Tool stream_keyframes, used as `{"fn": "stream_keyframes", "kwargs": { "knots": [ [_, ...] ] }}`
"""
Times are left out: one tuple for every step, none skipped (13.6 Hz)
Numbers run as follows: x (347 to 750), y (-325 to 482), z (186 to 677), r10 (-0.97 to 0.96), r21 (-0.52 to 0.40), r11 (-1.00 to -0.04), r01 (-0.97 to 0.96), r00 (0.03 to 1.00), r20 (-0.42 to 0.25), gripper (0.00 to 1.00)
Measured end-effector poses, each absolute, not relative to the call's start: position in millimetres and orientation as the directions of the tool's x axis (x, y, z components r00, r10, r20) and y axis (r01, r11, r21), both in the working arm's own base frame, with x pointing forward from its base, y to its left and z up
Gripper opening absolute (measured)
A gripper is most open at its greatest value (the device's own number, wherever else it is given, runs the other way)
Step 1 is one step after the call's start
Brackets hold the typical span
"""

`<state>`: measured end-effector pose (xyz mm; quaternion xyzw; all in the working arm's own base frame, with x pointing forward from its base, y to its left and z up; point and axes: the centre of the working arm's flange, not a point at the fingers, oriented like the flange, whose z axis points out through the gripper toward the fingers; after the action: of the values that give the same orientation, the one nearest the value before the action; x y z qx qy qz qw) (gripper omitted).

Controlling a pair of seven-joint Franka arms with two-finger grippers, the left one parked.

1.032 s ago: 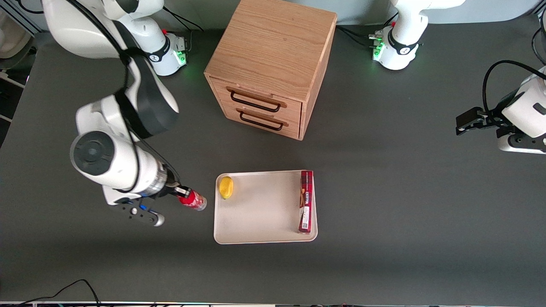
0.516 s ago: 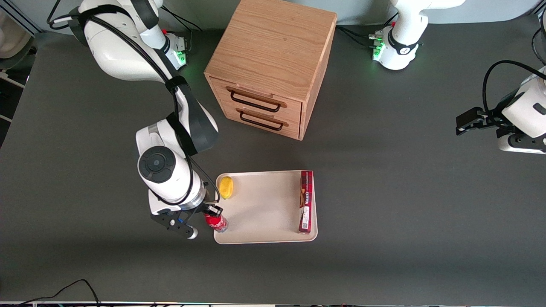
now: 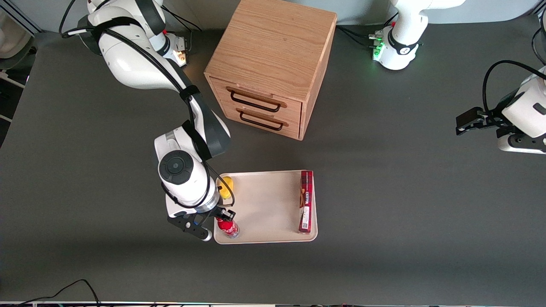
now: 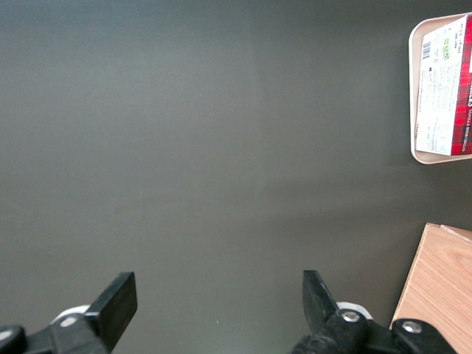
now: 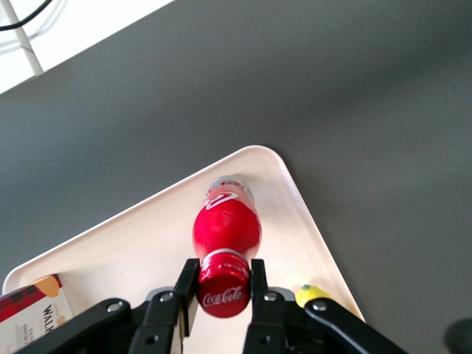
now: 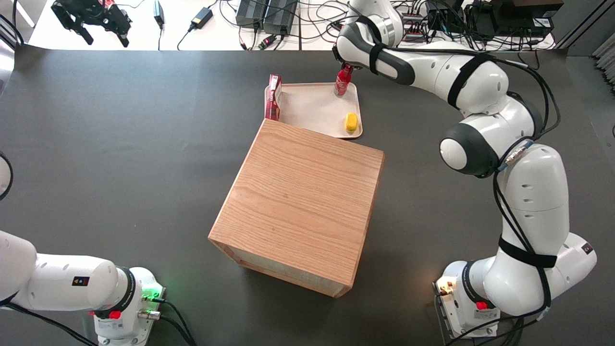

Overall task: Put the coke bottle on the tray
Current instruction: 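Lower the bottle upright onto the tray beside the lemon, then open the right gripper and release the bottle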

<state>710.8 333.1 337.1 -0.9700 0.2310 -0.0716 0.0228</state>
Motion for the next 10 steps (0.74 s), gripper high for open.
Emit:
{"fn": "stream_keyframes", "kwargs": {
  "knots": [
    [711.3, 332.8, 333.6, -0.452, -0.075, -0.892, -0.446, 0.883, 0.127, 0.31],
    [712.1, 332.7, 334.4, -0.452, -0.077, -0.892, -0.446, 0.882, 0.13, 0.31],
    [712.7, 332.7, 334.2, -0.452, -0.077, -0.892, -0.446, 0.882, 0.131, 0.31],
    [713.1, 332.7, 334.3, -0.452, -0.079, -0.892, -0.446, 0.882, 0.133, 0.37],
    [713.4, 332.8, 334.0, -0.452, -0.08, -0.892, -0.445, 0.882, 0.134, 0.45],
    [713.6, 332.8, 333.8, -0.453, -0.081, -0.892, -0.445, 0.881, 0.135, 0.57],
    [713.8, 332.8, 334.2, -0.453, -0.083, -0.892, -0.445, 0.881, 0.137, 0.66],
    [714.3, 332.7, 335.6, -0.453, -0.085, -0.891, -0.445, 0.881, 0.139, 0.77],
    [715.1, 331.8, 338.3, -0.455, -0.086, -0.891, -0.447, 0.879, 0.141, 0.89],
    [715.9, 330.0, 343.4, -0.457, -0.083, -0.889, -0.449, 0.878, 0.142, 0.98]
  ]
}}
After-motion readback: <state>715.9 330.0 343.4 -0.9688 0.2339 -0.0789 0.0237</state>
